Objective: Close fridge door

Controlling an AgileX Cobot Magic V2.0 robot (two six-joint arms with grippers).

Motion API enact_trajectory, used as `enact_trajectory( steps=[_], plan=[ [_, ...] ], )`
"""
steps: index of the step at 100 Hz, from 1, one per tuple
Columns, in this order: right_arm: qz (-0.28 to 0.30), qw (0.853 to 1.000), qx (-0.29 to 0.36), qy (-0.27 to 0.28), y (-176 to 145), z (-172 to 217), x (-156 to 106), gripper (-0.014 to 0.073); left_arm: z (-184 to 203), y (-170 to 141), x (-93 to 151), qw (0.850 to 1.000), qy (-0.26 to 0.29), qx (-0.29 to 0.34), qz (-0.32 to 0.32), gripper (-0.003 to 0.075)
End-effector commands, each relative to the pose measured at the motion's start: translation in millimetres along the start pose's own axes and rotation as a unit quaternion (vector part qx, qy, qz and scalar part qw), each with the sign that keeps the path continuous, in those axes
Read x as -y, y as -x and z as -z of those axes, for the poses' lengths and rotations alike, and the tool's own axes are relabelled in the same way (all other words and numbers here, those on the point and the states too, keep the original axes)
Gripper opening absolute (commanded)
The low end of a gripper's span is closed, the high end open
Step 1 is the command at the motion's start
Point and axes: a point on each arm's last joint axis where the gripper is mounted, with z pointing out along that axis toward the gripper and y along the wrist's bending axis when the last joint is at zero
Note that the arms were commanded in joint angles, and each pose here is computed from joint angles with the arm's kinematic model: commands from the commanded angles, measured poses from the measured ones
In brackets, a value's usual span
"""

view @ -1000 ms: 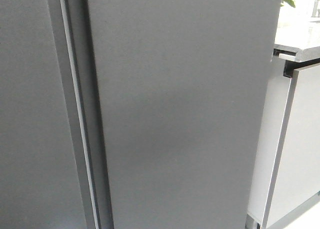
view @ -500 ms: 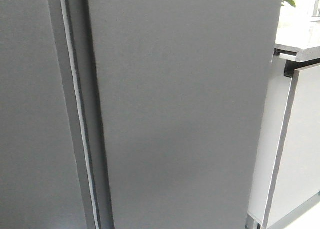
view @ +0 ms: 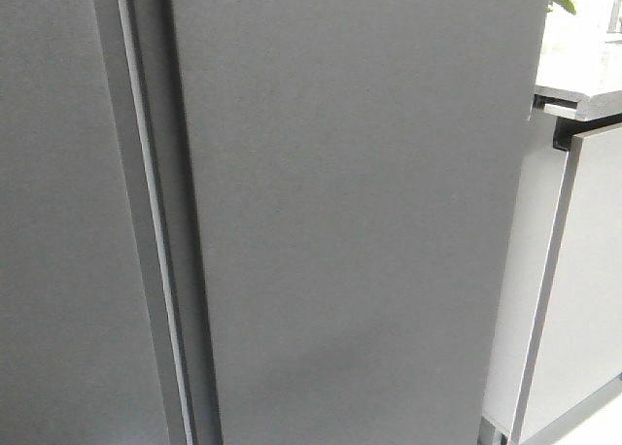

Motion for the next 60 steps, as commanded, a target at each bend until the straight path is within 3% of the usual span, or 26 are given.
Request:
enact_trajectory(
  steps=[1, 27, 42, 60],
  plan=[
    [0.012, 0.999, 0.038, -0.021, 1.7, 1.4, 4.4, -0.0045, 2.2, -3.9, -0.3, 1.000, -0.002, 0.029, 0.004, -0.0020],
    [0.007, 0.999, 0.037, -0.021, 1.4, 1.4, 4.3, -0.0045, 2.2, -3.9, -0.3, 1.000, -0.002, 0.029, 0.004, -0.0020],
    [0.041, 0.998, 0.039, -0.018, 1.9, 1.4, 3.5, -0.0045, 2.2, -3.9, -0.3, 1.000, -0.002, 0.029, 0.004, -0.0020],
    [0.044, 0.998, 0.040, -0.013, 1.9, 1.4, 2.7, -0.0045, 2.2, -3.9, -0.3, 1.000, -0.002, 0.029, 0.004, -0.0020]
  ],
)
